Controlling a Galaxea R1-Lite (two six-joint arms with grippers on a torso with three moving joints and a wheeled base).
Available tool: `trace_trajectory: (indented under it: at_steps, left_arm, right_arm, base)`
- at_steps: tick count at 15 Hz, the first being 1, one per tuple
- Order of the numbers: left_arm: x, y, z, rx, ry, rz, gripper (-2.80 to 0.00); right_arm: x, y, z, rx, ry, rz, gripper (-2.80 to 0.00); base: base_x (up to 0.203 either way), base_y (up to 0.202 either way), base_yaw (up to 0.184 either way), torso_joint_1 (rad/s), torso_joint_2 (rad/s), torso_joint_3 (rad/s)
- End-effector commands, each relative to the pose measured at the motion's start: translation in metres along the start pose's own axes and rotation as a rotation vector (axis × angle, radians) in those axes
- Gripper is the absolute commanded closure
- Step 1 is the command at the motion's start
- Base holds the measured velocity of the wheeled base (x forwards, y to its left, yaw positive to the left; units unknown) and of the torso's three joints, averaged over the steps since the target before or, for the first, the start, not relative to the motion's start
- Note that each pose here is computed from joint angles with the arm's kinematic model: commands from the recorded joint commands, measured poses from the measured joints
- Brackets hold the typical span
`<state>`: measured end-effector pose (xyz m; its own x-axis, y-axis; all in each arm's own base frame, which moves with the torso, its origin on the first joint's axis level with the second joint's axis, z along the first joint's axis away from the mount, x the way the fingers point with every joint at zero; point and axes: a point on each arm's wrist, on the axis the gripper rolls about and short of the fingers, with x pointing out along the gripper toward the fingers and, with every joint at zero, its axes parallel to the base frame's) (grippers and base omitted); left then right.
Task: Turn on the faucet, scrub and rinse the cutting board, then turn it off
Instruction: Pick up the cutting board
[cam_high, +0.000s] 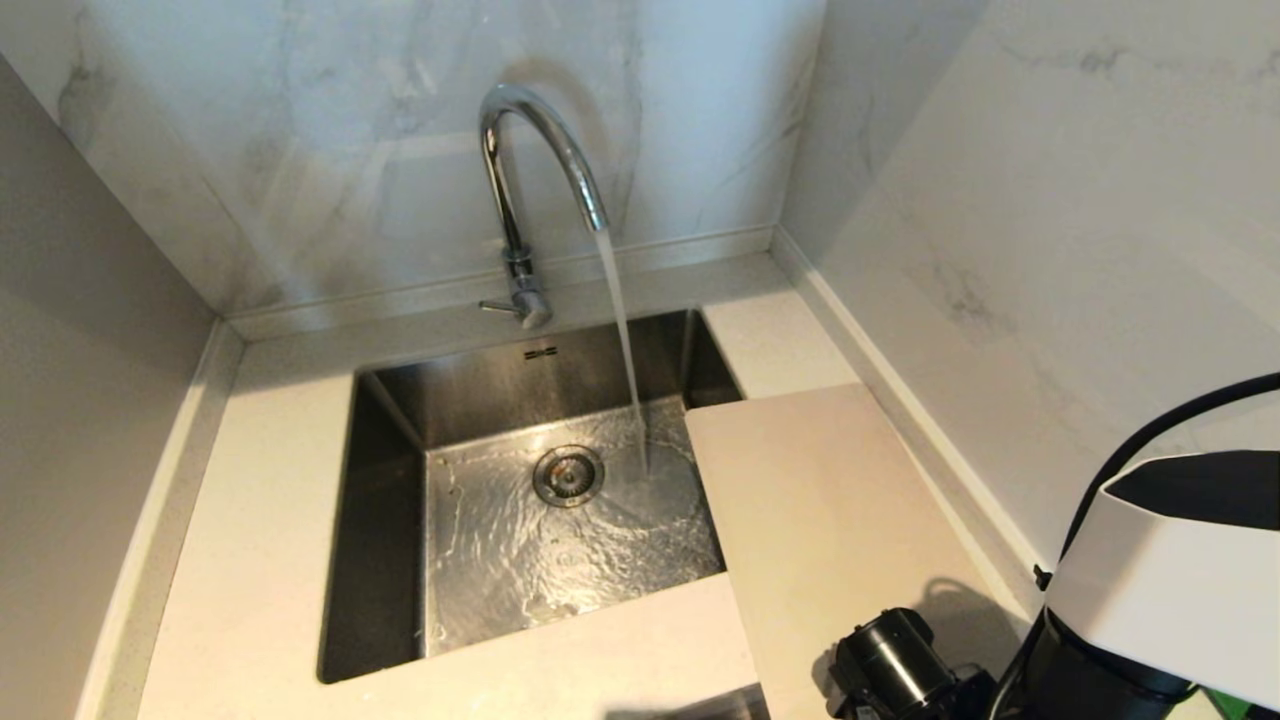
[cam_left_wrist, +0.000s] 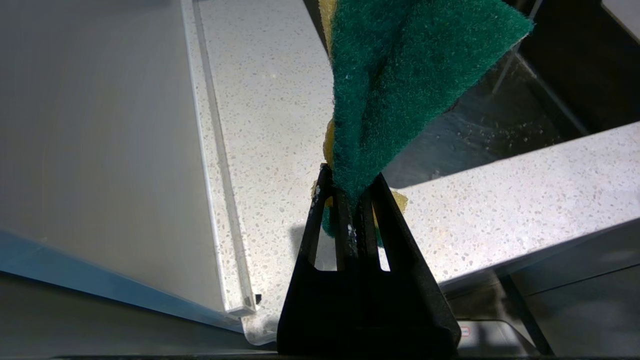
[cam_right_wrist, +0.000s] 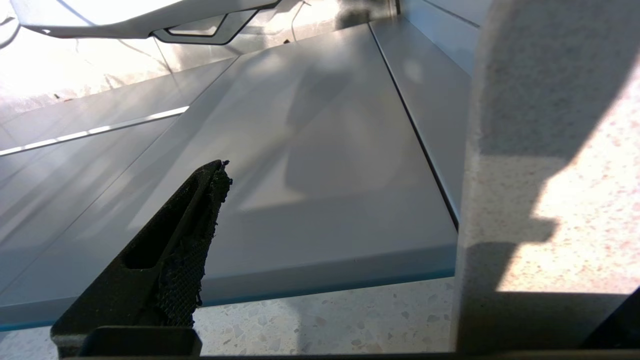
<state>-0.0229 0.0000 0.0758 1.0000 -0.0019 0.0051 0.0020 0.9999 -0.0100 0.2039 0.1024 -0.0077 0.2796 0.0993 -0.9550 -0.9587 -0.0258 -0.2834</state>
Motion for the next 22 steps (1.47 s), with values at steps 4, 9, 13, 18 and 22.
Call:
trace_trajectory:
  at_steps: [4,9,13,18,22]
  left_arm:
    - [0.0,0.0,0.0,-0.001,0.002,0.0,0.0]
    - [0.0,0.0,0.0,-0.001,0.002,0.0,0.0]
    - [0.0,0.0,0.0,-0.001,0.003,0.0,0.0]
    - [0.0,0.0,0.0,-0.001,0.002,0.0,0.0]
    - [0.0,0.0,0.0,-0.001,0.002,0.0,0.0]
  right_arm:
    - [-0.006,0.001,-0.002,-0.044,0.003,0.006,-2.8]
    - [-0.01,0.0,-0.001,-0.071,0.013,0.01,-2.8]
    - [-0.011,-0.001,-0.001,-0.102,0.036,-0.01,-2.8]
    - [-0.01,0.0,0.004,-0.125,0.041,-0.015,-2.8]
    - [-0.008,0.003,0.008,-0.149,0.065,-0.017,-2.8]
  base:
    - [0.0,0.0,0.0,0.0,0.0,0.0]
    - [0.0,0.0,0.0,0.0,0.0,0.0]
    - [0.0,0.0,0.0,0.0,0.0,0.0]
    - [0.0,0.0,0.0,0.0,0.0,0.0]
    - [0.0,0.0,0.0,0.0,0.0,0.0]
